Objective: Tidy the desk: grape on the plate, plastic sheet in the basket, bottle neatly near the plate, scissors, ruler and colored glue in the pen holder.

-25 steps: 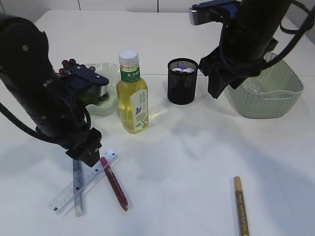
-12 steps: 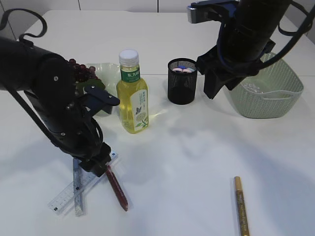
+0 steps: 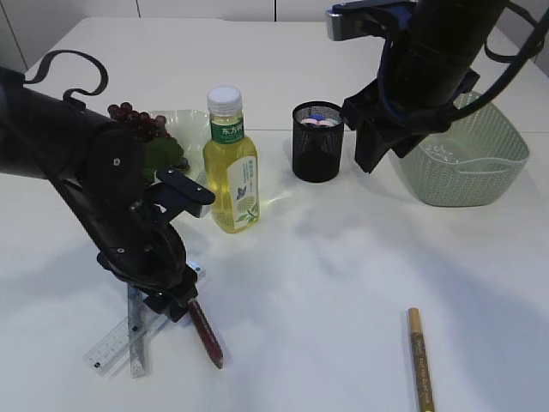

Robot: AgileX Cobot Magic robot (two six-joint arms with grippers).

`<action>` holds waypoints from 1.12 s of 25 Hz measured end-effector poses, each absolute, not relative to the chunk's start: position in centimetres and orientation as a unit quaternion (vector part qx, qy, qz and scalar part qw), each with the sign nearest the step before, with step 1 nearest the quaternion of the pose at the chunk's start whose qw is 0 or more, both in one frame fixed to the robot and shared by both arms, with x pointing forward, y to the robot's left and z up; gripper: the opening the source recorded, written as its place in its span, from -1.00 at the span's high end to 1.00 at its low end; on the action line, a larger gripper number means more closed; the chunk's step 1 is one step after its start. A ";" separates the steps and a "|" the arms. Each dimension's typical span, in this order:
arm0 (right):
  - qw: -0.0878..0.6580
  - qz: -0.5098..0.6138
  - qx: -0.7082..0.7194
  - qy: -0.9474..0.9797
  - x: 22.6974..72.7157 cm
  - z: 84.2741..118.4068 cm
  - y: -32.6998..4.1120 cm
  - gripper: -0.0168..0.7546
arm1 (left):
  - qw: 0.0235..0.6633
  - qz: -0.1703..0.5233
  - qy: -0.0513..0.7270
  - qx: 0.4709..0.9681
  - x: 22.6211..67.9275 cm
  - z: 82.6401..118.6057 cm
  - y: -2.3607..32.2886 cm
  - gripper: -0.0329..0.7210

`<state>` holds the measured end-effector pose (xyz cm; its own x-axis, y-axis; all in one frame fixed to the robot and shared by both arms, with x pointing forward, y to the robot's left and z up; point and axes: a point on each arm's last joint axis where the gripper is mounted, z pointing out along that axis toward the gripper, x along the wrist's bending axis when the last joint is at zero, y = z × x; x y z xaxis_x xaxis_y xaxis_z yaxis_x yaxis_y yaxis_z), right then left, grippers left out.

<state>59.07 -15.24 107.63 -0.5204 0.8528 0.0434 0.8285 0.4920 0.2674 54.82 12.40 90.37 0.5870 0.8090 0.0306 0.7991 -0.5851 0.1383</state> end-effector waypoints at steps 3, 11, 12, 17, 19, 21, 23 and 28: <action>0.047 0.128 0.487 0.863 59.1 107.6 -15.2 -0.14 | 0.055 0.045 0.452 0.889 54.9 90.0 12.4 -0.58; 0.047 0.128 0.487 0.863 59.1 107.6 -15.2 -0.14 | 0.058 0.052 0.447 0.891 55.2 89.6 12.3 -0.58; 0.047 0.128 0.487 0.863 59.1 107.6 -15.2 -0.14 | 0.059 0.054 0.446 0.891 55.2 89.5 12.3 -0.58; 0.047 0.128 0.487 0.862 59.1 107.6 -15.2 -0.14 | 0.064 0.059 0.444 0.892 55.3 89.5 12.2 -0.56; 0.047 0.128 0.487 0.862 59.1 107.6 -15.2 -0.14 | 0.064 0.060 0.443 0.892 55.3 89.5 12.2 -0.55; 0.047 0.128 0.487 0.862 59.1 107.6 -15.2 -0.14 | 0.064 0.061 0.443 0.892 55.4 89.5 12.2 -0.55; 0.046 0.128 0.488 0.862 59.0 107.6 -15.2 -0.14 | 0.062 0.064 0.439 0.894 55.4 89.5 12.3 -0.55; 0.046 0.128 0.488 0.862 59.0 107.6 -15.2 -0.14 | 0.058 0.070 0.431 0.898 55.5 89.5 12.4 -0.55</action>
<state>59.05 -15.23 107.63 -0.5203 0.8528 0.0457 0.8292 0.4916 0.2661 55.45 12.40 89.52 0.6182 0.7824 0.0753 0.7662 -0.6212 0.1644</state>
